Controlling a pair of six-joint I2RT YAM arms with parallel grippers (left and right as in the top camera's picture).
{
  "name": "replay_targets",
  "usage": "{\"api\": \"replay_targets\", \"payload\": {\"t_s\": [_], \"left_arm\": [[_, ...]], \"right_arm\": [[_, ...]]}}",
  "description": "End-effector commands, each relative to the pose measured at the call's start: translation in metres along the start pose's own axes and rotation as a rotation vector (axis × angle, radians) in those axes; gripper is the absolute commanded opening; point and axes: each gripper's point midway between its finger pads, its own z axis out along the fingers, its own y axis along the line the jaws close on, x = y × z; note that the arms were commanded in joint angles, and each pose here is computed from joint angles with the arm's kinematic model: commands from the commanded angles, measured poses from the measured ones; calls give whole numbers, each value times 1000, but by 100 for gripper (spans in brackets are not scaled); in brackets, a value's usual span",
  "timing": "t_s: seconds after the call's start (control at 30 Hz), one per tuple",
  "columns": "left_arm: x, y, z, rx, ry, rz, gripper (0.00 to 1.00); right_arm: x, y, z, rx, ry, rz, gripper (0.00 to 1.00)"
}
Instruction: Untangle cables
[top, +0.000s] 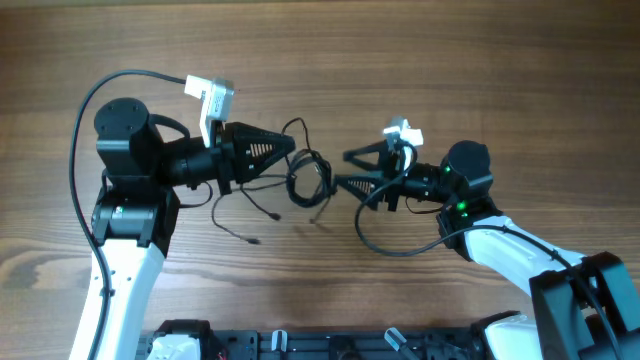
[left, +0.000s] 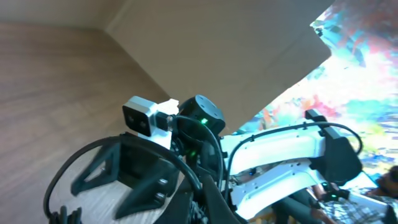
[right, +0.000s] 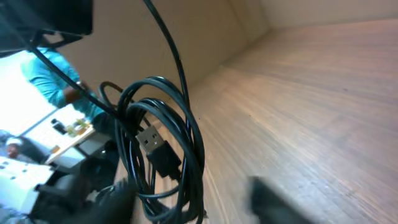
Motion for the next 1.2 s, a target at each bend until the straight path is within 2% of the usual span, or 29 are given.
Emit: {"api": "replay_targets", "payload": {"t_s": [0.0, 0.03, 0.07, 0.5, 0.6, 0.7, 0.77, 0.8, 0.83, 0.9, 1.03, 1.17], "left_arm": [[3, -15, -2, 55, 28, -13, 4], [4, -17, -2, 66, 35, -13, 4], [6, -20, -2, 83, 47, -13, 4], [14, -33, -4, 159, 98, -33, 4], [15, -33, -5, 161, 100, -38, 4], [15, -33, -5, 161, 100, -39, 4], [15, -33, -5, 161, 100, -39, 4], [15, -33, -5, 161, 100, -39, 4], [15, -34, -5, 162, 101, -39, 4], [16, -35, -3, 167, 106, -38, 4], [22, -42, 5, 198, 135, -36, 4], [26, -47, 10, 218, 155, -35, 4]], "right_arm": [[-3, 11, 0, -63, 16, -36, 38], [-3, 12, 0, -66, 18, -36, 44], [-3, 12, 0, -67, 17, -38, 45], [-1, 24, 16, -82, 14, -65, 50], [0, 28, 20, -88, 15, -67, 48], [1, 30, 20, -99, 19, -64, 38], [2, 32, 21, -106, 23, -61, 36], [3, 34, 22, -113, 26, -64, 38], [4, 35, 24, -115, 27, -69, 45], [3, 33, 27, -92, 17, -73, 47], [-5, 11, 28, 24, -36, -63, 46], [-2, 19, 31, -12, -26, -73, 40]]}}
